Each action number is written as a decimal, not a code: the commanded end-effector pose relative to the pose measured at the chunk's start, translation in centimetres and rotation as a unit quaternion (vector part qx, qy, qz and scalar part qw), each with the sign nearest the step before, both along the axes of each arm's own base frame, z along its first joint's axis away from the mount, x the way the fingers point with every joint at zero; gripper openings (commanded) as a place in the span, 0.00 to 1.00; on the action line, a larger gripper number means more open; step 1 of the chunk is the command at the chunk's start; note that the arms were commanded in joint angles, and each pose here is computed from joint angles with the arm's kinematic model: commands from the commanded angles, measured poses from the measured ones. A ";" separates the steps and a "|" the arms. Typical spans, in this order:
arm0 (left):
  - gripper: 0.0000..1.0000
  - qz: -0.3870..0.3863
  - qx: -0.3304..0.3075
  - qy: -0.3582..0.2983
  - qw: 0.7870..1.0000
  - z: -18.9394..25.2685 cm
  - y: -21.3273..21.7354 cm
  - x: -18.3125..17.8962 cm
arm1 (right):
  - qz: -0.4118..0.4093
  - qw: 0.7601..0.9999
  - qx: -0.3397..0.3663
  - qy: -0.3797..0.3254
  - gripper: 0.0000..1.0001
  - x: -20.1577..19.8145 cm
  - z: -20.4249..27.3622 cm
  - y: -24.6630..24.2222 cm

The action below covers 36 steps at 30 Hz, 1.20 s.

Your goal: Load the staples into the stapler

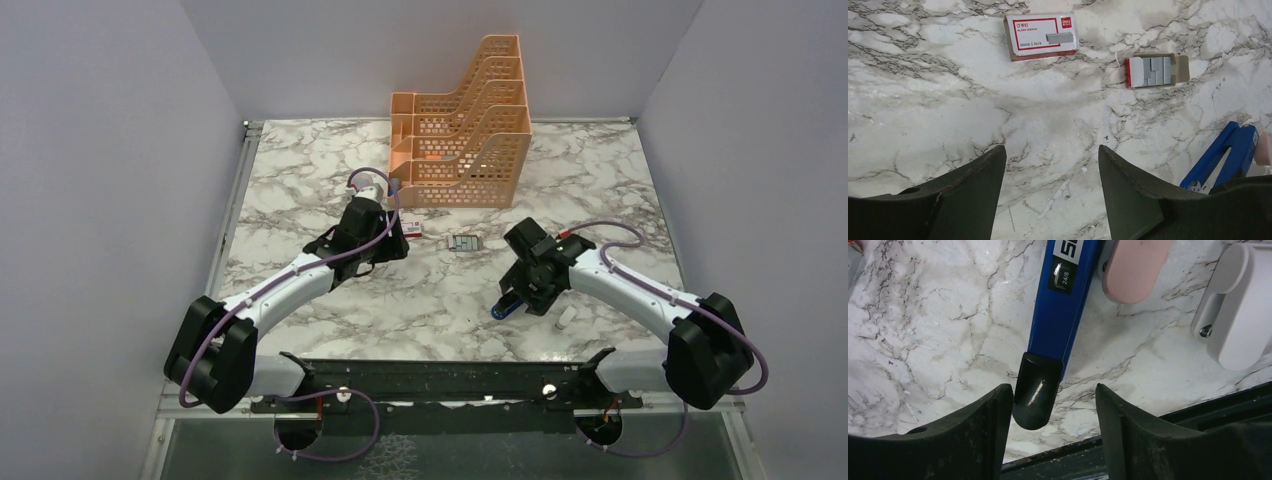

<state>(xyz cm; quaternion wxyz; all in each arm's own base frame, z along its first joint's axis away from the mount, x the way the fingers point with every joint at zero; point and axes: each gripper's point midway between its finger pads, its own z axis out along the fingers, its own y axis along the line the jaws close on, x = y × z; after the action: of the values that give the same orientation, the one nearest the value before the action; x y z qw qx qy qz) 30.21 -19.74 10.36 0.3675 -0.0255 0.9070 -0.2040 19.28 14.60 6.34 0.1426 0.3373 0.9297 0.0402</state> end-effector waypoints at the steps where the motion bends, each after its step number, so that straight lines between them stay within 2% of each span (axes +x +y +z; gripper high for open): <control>1: 0.69 0.014 0.011 -0.019 1.000 1.1 0.7 0.6 | -0.041 0.999 0.031 0.016 0.63 0.3 -1.1 1.5; 2: 0.69 0.013 0.010 -0.017 1.000 0.9 0.6 0.6 | -0.035 0.999 0.030 0.022 0.58 0.3 -1.3 1.7; 6: 0.69 0.012 0.012 -0.009 1.000 0.5 0.6 0.6 | 0.003 0.999 0.042 0.016 0.24 0.9 -1.2 3.1; 10: 0.69 0.016 0.013 -0.005 1.000 0.3 0.7 0.8 | 0.045 0.997 0.057 -0.008 0.17 1.1 -0.3 4.9; 16: 0.69 0.027 0.004 0.011 1.000 -0.4 1.0 0.7 | 0.135 0.988 0.071 -0.033 0.16 1.5 1.0 8.5; 21: 0.69 0.056 -0.009 0.032 0.998 -1.2 2.1 0.4 | 0.220 0.973 0.031 -0.058 0.17 1.6 1.3 11.6; 28: 0.69 0.091 -0.031 0.042 0.995 -1.2 3.6 0.0 | 0.360 0.927 0.052 -0.094 0.19 1.1 1.0 16.7; 32: 0.70 0.117 -0.042 0.050 0.991 -1.7 4.4 -0.8 | 0.455 0.882 0.058 -0.111 0.22 1.4 1.2 19.7; 36: 0.73 0.126 -0.054 0.059 0.989 -2.2 4.7 -1.8 | 0.488 0.867 0.045 -0.092 0.25 1.4 0.1 20.3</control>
<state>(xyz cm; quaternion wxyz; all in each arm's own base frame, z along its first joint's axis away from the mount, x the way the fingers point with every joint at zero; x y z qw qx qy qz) 29.37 -15.33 8.33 0.3434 -0.1453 0.9080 -0.1911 19.87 32.25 5.66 0.1572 -0.0820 0.9734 0.1454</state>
